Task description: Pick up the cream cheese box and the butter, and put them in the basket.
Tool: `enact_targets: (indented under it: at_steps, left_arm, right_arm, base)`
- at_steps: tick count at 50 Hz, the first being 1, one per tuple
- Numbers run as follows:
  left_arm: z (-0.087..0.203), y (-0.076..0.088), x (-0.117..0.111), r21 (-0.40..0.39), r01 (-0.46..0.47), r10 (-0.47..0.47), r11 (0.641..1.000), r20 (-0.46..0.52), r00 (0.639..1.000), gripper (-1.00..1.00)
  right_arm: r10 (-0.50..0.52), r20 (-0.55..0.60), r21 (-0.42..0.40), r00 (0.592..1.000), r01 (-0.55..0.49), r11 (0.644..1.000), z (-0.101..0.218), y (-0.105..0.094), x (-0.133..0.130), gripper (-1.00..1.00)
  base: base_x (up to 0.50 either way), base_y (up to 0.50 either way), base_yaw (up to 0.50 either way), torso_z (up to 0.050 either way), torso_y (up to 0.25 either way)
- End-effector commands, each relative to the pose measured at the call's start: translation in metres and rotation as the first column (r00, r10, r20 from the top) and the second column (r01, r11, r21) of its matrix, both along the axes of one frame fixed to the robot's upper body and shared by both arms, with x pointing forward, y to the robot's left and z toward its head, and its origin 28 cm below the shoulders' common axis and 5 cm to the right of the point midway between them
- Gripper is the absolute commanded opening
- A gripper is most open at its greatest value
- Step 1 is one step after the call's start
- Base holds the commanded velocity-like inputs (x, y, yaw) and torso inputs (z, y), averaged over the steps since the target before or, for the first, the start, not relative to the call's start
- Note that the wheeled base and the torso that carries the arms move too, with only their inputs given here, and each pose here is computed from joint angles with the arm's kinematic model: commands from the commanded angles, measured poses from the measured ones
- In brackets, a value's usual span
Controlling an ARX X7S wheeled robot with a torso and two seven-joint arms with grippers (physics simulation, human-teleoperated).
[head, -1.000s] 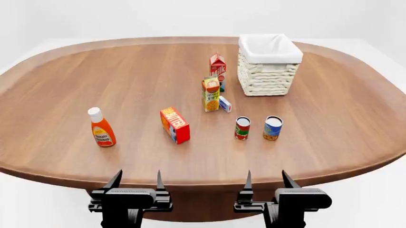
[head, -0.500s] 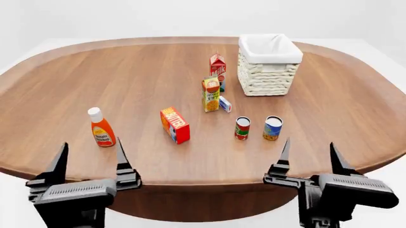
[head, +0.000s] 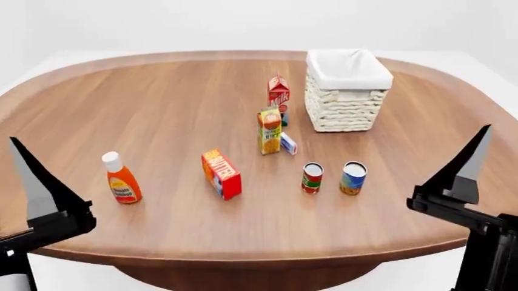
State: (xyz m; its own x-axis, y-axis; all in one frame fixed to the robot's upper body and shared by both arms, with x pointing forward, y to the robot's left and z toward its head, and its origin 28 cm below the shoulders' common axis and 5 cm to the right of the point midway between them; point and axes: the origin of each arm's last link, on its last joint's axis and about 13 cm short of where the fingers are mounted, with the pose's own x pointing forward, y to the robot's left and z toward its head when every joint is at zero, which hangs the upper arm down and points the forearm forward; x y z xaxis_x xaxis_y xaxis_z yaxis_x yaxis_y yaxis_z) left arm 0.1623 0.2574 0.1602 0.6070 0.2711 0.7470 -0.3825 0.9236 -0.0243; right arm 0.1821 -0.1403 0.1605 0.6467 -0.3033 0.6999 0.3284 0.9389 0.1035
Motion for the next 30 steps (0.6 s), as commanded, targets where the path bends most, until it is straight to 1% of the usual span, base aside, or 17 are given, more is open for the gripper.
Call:
enact_targets:
  at_steps: [1, 3, 13, 30]
  left_arm:
    - [0.0114, 0.0012, -0.0091, 0.031, -0.029, 0.027, 0.999, 0.079, 0.996, 1.0]
    - [0.0107, 0.0012, -0.0084, 0.032, -0.027, 0.025, 0.999, 0.074, 0.997, 1.0]
    - [0.0081, 0.001, -0.0065, 0.037, -0.022, 0.02, 0.999, 0.061, 0.998, 1.0]
    - [0.0084, 0.0001, -0.0069, 0.042, -0.018, 0.016, 0.999, 0.044, 0.999, 1.0]
  right_arm:
    - [0.006, 0.114, -0.034, 0.993, -0.002, 0.999, 0.0145, 0.0005, -0.0113, 1.0]
    - [0.023, 0.098, -0.033, 0.995, -0.019, 0.999, 0.0144, 0.0016, -0.0114, 1.0]
    - [0.044, 0.078, -0.038, 0.996, -0.041, 0.998, 0.0131, 0.0037, -0.0123, 1.0]
    - [0.043, 0.065, -0.036, 0.997, -0.041, 0.999, 0.0128, 0.0046, -0.0123, 1.0]
  base:
    - [0.5, 0.0, 0.0, 0.0, 0.0]
    - [0.5, 0.0, 0.0, 0.0, 0.0]
    - [0.5, 0.0, 0.0, 0.0, 0.0]
    - [0.5, 0.0, 0.0, 0.0, 0.0]
